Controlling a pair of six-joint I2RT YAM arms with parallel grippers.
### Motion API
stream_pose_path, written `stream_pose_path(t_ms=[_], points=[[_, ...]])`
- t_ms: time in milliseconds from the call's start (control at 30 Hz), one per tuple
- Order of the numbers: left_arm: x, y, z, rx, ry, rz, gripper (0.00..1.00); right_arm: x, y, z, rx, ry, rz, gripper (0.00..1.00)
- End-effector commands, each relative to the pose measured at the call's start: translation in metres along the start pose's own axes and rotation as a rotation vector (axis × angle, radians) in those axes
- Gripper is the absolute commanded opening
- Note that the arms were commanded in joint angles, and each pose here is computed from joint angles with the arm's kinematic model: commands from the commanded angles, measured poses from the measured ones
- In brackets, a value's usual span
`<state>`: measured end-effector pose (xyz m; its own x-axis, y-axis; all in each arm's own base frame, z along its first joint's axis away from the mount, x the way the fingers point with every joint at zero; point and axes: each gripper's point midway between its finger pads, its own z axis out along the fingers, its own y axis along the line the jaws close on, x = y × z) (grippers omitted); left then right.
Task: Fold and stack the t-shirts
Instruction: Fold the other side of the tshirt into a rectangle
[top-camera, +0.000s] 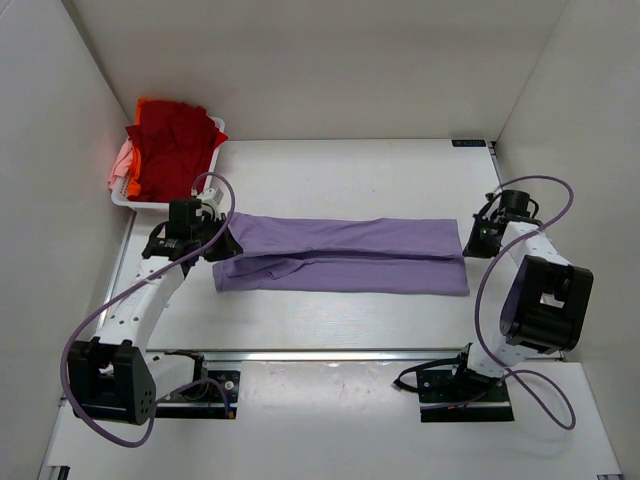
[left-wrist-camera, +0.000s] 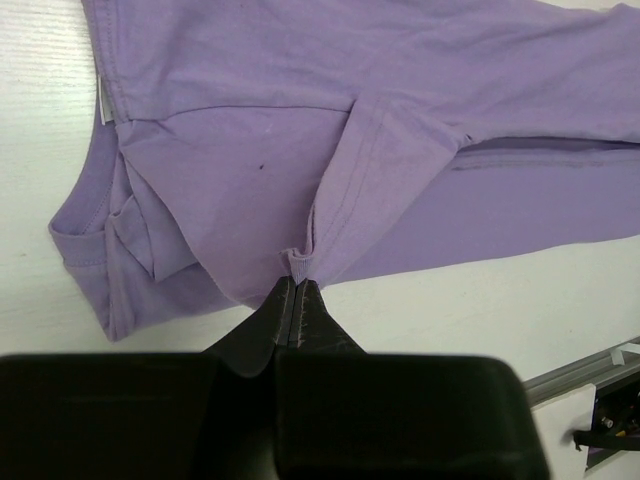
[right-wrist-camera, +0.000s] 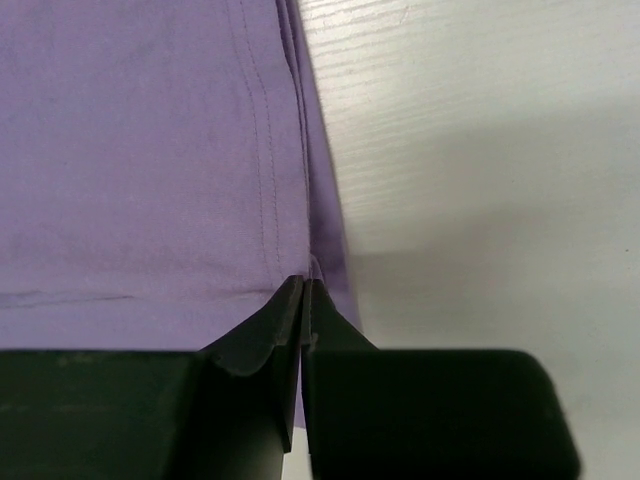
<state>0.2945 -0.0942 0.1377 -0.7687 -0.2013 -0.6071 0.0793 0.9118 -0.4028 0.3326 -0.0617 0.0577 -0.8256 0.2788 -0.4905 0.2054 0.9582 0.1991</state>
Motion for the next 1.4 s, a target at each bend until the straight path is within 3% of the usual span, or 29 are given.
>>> stream_pose_path(t_ms=[0,33,100,200,433,567,633,667,867,967,1033,1100,1233,1367], points=[[-0.003,0.004,-0.004,-0.017,-0.020,0.015,0.00,-0.011,-0.003,-0.004,0.012,-0.018,-0.017,0.01],[-0.001,0.002,-0.003,-0.010,-0.012,0.018,0.00,-0.008,-0.003,-0.005,0.006,-0.005,-0.011,0.06],[-0.002,0.002,0.000,-0.012,-0.019,0.022,0.00,-0.003,-0.004,-0.006,-0.022,0.011,0.033,0.41],[-0.012,0.001,0.008,0.001,-0.022,0.042,0.00,-0.005,-0.003,-0.007,-0.022,0.002,0.045,0.57],[-0.048,-0.012,0.044,0.067,-0.062,0.081,0.03,-0.028,0.010,-0.008,-0.003,-0.041,-0.015,0.59],[-0.063,0.004,0.073,0.012,-0.054,0.070,0.06,-0.042,0.023,-0.003,-0.041,-0.071,-0.024,0.59],[-0.070,0.014,0.084,-0.022,-0.041,0.048,0.19,-0.046,0.032,0.002,-0.061,-0.074,-0.049,0.60],[-0.071,0.023,0.090,-0.050,-0.034,0.032,0.30,-0.047,0.033,0.004,-0.055,-0.062,-0.047,0.60],[-0.090,0.020,0.073,-0.151,-0.099,0.022,0.33,-0.047,0.052,0.024,-0.024,0.012,-0.135,0.62],[-0.078,0.001,0.054,-0.141,-0.093,0.037,0.33,-0.044,0.057,0.028,-0.016,0.029,-0.177,0.60],[-0.056,-0.014,0.045,-0.106,-0.071,0.037,0.34,-0.039,0.060,0.034,-0.012,0.046,-0.192,0.52],[-0.035,-0.030,0.038,-0.067,-0.059,0.022,0.33,-0.037,0.062,0.039,-0.011,0.059,-0.199,0.40],[0.024,-0.025,0.066,-0.087,0.090,-0.003,0.28,-0.037,0.061,0.045,-0.005,0.088,-0.173,0.02],[0.037,-0.011,0.102,-0.174,0.173,-0.010,0.24,-0.026,0.057,0.052,0.022,0.145,-0.117,0.00]])
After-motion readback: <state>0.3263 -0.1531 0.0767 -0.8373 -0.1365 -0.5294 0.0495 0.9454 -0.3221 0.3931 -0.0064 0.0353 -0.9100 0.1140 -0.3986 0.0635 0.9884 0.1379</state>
